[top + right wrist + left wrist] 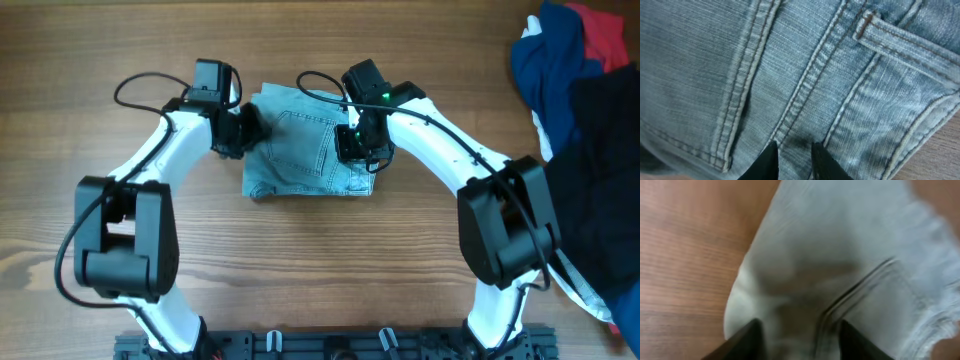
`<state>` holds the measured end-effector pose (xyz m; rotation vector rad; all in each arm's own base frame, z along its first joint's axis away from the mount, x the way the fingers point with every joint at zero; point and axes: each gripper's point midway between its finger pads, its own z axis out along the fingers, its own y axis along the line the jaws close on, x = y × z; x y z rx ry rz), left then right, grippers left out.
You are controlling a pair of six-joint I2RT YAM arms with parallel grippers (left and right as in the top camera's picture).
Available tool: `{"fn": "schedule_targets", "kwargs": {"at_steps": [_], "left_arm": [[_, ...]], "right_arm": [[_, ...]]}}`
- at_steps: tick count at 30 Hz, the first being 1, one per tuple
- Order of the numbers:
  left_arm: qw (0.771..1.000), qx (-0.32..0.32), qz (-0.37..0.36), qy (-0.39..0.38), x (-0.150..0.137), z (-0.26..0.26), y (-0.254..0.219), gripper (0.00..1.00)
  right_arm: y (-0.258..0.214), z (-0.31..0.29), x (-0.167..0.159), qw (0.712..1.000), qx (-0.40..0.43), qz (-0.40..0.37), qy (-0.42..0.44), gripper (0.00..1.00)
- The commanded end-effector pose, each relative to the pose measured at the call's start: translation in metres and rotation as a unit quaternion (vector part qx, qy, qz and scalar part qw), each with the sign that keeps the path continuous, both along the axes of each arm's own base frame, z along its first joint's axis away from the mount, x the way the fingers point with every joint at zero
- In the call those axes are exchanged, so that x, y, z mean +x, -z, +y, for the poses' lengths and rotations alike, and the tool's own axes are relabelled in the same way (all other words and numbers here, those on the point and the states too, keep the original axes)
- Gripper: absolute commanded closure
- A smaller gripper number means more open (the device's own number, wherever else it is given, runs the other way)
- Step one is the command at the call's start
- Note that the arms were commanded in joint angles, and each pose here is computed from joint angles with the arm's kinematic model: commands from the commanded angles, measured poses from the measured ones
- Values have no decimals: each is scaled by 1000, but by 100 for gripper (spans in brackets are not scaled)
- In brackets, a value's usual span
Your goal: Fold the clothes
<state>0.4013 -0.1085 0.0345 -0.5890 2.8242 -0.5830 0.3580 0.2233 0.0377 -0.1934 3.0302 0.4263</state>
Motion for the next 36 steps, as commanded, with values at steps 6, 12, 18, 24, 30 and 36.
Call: {"fn": "schedule_targets", "kwargs": {"at_steps": [6,12,18,24,30,36], "left_arm": [[991,22,126,30,-66,-8,26,62],[977,30,204,57,-118,-20,40,58],[953,15,291,87,-172,-36,37,58],[963,14,243,118,-166,-48,21,66],[987,53,87,122,-119,-30,-44,25],[985,46,-85,143,-54,-15,-116,0]], "right_arm": [[45,-4,11,1000,-28,3,-4,77],[55,1,28,1000,-18,-25,1,77],[43,9,69,993,-10,-117,-5,76],[10,17,84,987,-4,-156,-37,74],[-91,10,93,967,11,-253,-17,73],[-198,-7,66,944,44,-327,7,72]]}}
